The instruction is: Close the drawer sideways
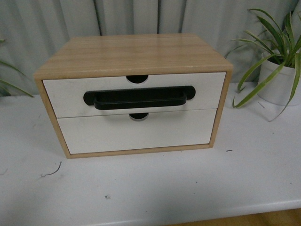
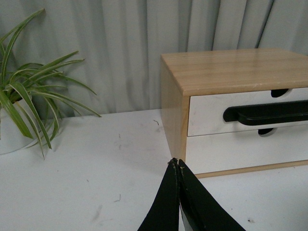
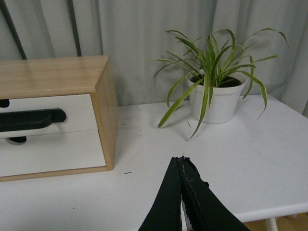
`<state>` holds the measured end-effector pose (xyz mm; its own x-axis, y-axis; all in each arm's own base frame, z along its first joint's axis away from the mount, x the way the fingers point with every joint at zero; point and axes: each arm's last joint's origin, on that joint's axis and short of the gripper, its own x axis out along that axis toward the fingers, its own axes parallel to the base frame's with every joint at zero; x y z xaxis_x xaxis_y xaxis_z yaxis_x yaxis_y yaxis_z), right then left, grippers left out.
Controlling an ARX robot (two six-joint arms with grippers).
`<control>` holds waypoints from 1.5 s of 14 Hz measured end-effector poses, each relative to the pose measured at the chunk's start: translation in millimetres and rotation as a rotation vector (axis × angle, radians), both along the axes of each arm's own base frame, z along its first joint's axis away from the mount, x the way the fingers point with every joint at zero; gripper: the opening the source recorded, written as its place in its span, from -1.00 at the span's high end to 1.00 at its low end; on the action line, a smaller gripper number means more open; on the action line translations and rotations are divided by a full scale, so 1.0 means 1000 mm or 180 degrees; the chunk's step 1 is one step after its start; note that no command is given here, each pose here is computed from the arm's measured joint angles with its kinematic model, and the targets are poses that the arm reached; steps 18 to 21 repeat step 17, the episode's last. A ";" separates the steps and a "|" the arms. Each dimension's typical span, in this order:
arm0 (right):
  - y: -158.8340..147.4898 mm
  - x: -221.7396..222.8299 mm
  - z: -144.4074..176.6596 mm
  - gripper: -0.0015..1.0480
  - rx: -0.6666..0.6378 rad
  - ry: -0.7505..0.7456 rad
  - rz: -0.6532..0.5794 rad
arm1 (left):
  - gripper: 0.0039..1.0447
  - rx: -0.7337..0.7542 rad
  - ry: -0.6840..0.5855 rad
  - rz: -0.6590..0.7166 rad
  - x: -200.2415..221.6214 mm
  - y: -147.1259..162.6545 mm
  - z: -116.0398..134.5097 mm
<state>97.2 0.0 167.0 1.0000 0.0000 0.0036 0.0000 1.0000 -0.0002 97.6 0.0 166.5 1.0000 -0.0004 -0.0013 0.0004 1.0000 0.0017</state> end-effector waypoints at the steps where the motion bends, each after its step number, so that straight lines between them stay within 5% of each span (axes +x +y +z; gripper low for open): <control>1: 0.000 0.000 0.000 0.96 0.0000 -0.0004 0.0000 | 0.97 0.0000 0.0000 0.0002 0.000 0.000 0.000; 3: 0.000 0.000 0.000 0.96 0.0000 -0.0002 0.0000 | 0.97 0.0001 -0.0001 0.0002 0.000 0.000 0.000; 4: 0.000 0.000 0.000 0.87 -0.0001 -0.0002 0.0000 | 0.81 -0.0005 -0.0001 0.0002 0.000 0.000 0.000; 11: 0.000 0.000 0.000 -0.83 -0.0001 -0.0002 0.0000 | -0.89 -0.0004 -0.0001 0.0002 0.000 0.000 0.000; 21: 0.000 0.000 0.000 -0.88 0.0000 -0.0002 0.0000 | -0.88 -0.0005 -0.0001 0.0002 0.000 0.000 0.000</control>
